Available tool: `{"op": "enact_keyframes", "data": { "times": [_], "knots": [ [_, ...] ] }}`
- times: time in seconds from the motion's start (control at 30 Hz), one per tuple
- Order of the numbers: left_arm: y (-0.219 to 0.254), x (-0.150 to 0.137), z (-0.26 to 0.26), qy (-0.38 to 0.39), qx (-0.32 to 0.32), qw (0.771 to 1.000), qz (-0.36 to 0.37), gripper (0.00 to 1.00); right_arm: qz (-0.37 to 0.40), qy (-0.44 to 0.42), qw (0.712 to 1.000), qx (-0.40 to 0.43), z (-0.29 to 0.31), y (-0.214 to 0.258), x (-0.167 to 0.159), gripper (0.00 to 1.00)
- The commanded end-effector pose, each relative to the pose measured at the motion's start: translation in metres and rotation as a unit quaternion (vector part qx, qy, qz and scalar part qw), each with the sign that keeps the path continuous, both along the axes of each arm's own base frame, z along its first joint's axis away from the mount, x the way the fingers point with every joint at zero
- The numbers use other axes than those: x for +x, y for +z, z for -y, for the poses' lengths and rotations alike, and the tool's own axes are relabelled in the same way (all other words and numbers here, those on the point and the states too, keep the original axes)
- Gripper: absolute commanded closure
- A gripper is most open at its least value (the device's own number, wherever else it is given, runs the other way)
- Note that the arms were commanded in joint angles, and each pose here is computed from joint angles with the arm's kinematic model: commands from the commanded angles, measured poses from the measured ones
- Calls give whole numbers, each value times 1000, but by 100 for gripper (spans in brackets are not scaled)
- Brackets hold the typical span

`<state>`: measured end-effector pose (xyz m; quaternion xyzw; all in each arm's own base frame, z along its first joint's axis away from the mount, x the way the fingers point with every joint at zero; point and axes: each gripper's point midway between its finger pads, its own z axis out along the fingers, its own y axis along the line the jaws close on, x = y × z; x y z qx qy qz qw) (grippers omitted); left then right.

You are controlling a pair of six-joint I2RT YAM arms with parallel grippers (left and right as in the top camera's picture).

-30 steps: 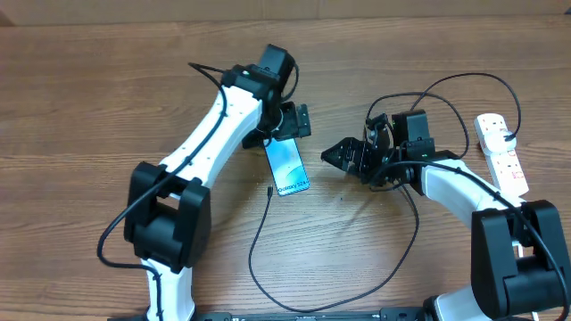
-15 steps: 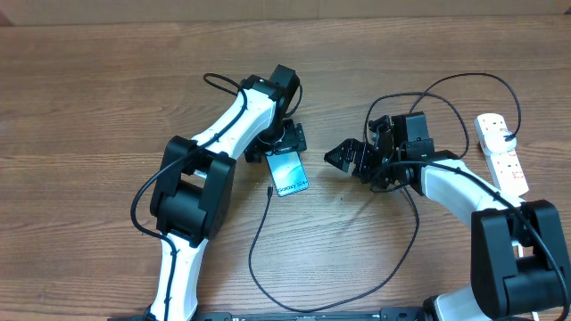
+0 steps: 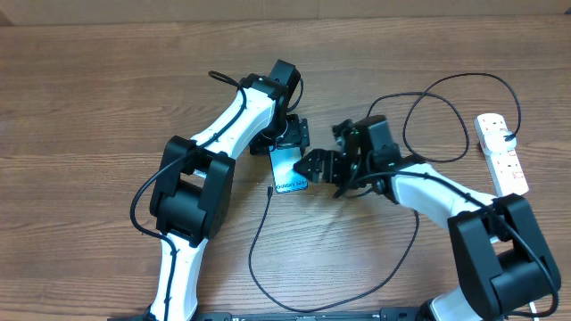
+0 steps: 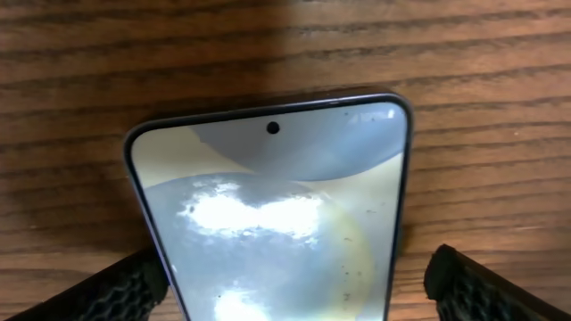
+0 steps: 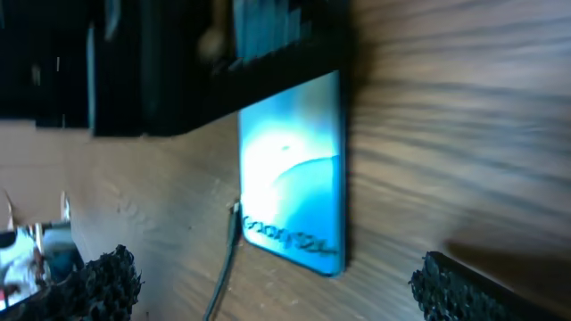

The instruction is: Plug charger to phone and switch on socket

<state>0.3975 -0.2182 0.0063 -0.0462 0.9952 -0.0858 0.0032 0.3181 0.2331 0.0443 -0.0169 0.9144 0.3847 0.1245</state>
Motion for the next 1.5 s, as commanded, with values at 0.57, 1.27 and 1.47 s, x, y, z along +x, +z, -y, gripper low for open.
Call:
{"op": "enact_keyframes", "data": {
  "times": [0.57, 1.27, 1.47],
  "knots": [
    [-42, -35, 2, 2, 68, 997, -48, 13, -2, -14, 1000, -17, -4, -4, 1, 0],
    [-43, -47, -1, -40, 69, 995, -67, 23, -2, -13, 1000, -18, -4, -4, 0, 0],
    [-38, -56, 11, -89, -16, 991, -101, 32, -22, -31, 999, -19, 1, -12, 2, 0]
  ]
}}
